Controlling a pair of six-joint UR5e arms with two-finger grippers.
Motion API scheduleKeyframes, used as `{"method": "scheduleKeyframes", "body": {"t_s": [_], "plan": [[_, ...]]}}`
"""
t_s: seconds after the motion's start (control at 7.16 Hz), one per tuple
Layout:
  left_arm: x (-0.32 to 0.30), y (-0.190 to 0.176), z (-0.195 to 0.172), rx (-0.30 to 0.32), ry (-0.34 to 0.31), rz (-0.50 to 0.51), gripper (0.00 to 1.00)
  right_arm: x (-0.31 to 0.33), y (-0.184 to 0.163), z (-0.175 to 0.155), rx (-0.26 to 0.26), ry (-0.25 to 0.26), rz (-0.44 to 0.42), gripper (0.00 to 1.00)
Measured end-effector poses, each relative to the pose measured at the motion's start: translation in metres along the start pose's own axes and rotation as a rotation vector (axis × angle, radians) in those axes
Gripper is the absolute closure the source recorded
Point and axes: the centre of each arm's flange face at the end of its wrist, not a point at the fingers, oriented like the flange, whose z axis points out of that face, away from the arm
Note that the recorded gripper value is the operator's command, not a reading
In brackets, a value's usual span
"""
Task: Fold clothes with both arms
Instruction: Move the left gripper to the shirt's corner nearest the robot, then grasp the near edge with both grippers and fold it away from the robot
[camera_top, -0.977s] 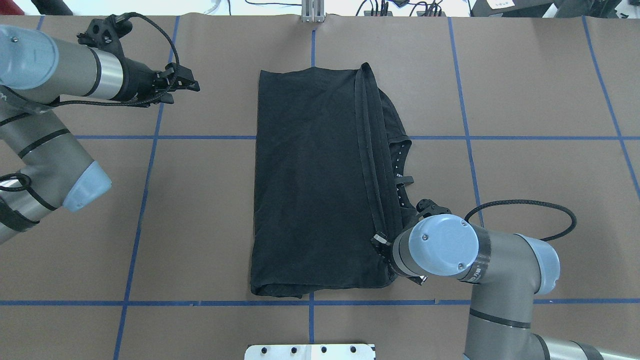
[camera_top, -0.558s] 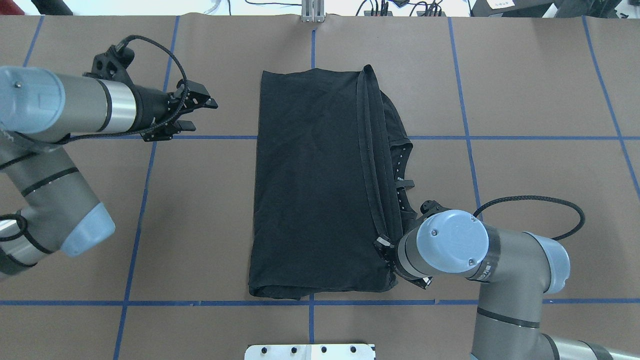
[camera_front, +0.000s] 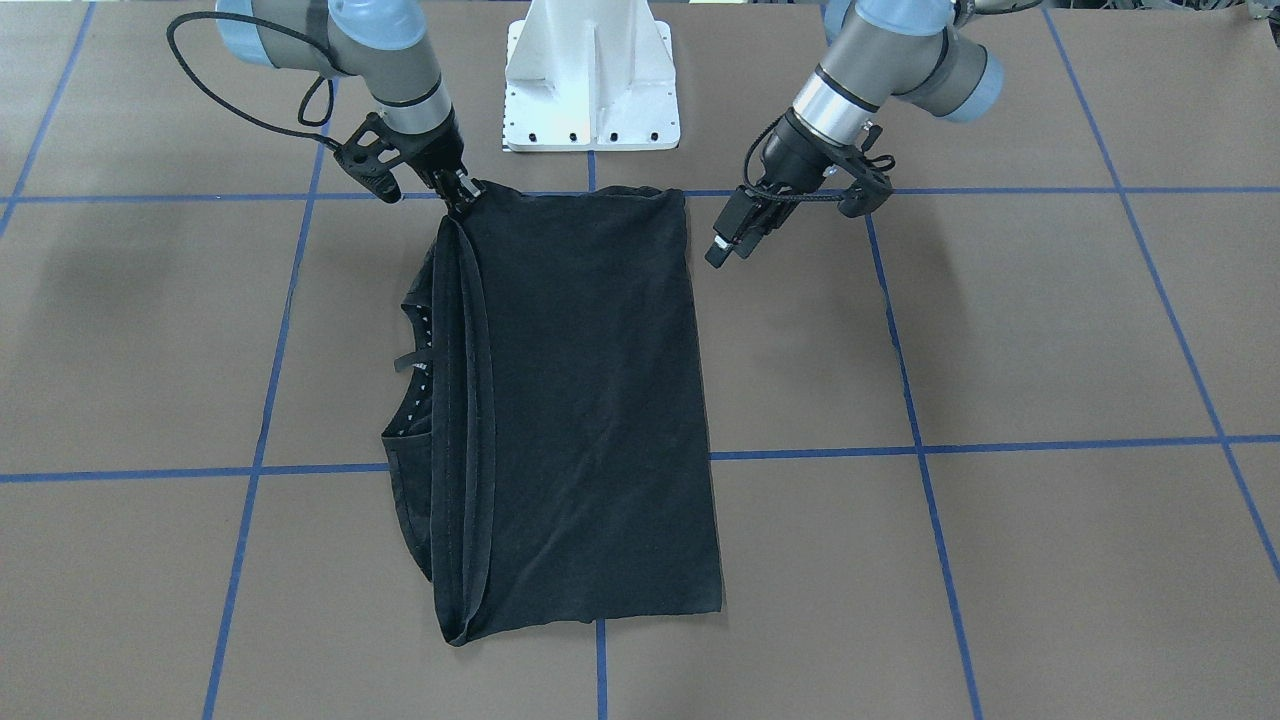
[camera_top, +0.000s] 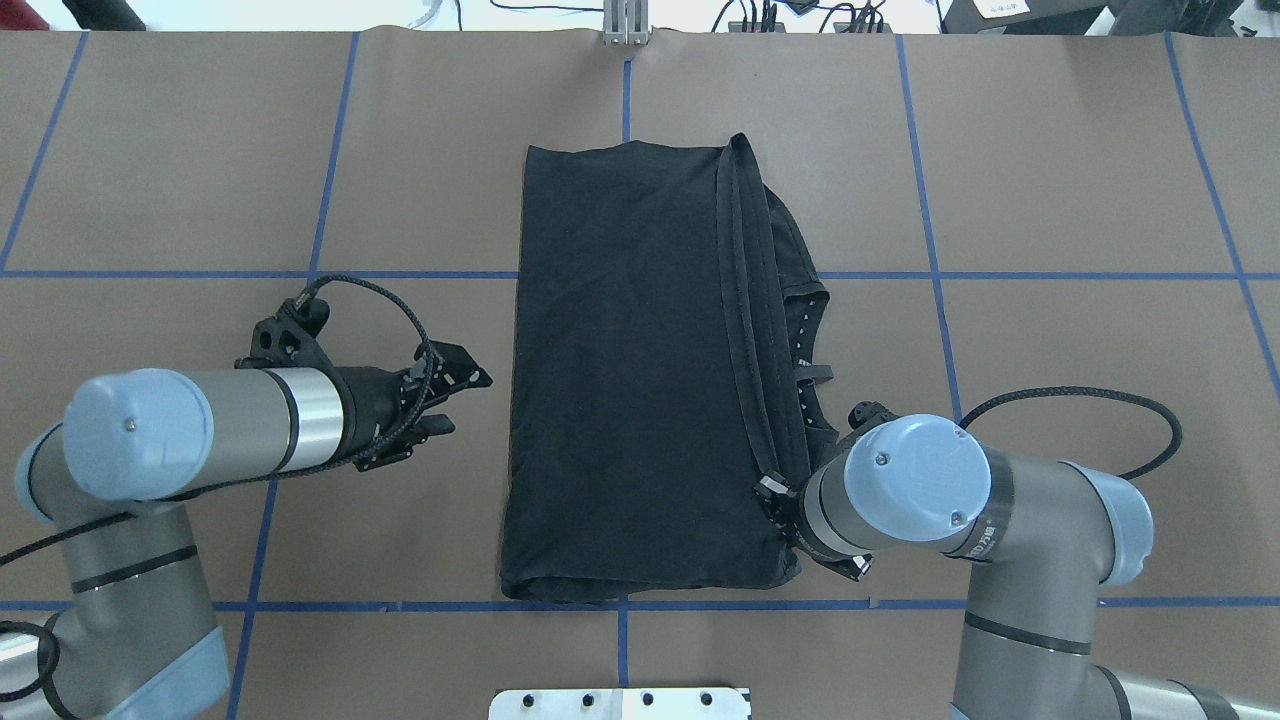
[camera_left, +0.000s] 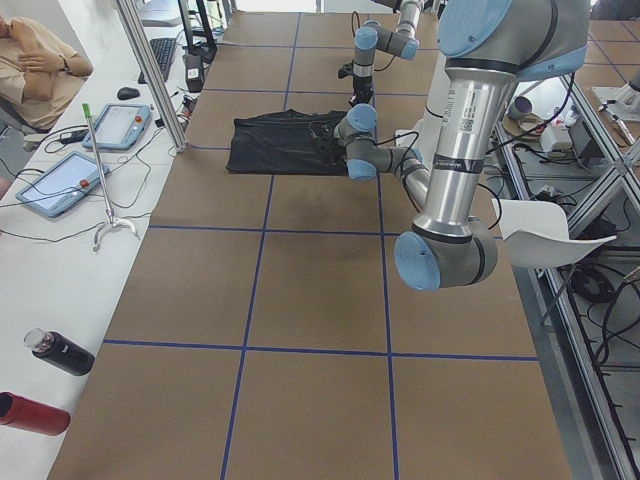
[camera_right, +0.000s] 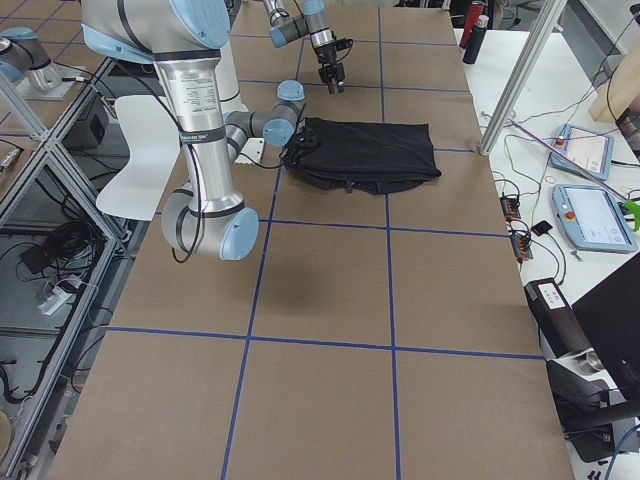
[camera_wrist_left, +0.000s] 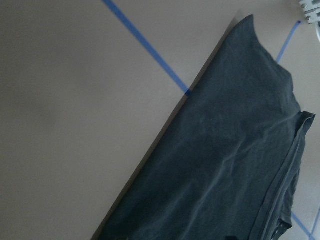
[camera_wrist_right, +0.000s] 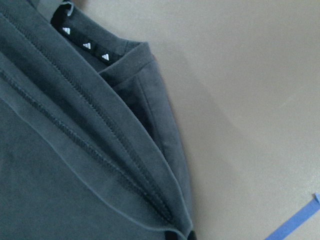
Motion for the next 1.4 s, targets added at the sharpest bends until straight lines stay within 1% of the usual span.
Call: {"method": "scheduleKeyframes", "body": {"t_s": [0.14,0.28,0.42,0.56,0.7,0.84,1.26,1.4], "plan": [[-0.021,0.023,0.008,-0.018,-0.029,0.01,0.27,-0.001,-0.001,-0.001,0.001,-0.001,0.001,1.0],[-0.039,0.042,0.015,-0.026,-0.053,0.022,0.23,-0.001,-0.001,-0.001,0.001,-0.003,0.002,1.0],[-0.054,0.056,0.021,-0.037,-0.078,0.033,0.23,-0.002,-0.001,-0.001,0.001,-0.004,0.002,1.0],[-0.063,0.066,0.026,-0.045,-0.101,0.041,0.24,-0.002,-0.001,-0.001,0.002,-0.005,0.002,1.0],[-0.069,0.073,0.031,-0.052,-0.119,0.046,0.27,-0.002,-0.001,-0.001,0.002,-0.004,0.002,1.0],[-0.073,0.081,0.034,-0.062,-0.13,0.051,0.33,-0.002,-0.001,0.0,0.003,-0.004,0.002,1.0],[-0.073,0.098,0.039,-0.086,-0.135,0.056,0.4,-0.002,-0.002,0.0,0.003,-0.003,0.002,1.0],[-0.073,0.099,0.039,-0.087,-0.135,0.056,0.4,-0.002,-0.002,0.0,0.004,-0.002,0.003,1.0]]}}
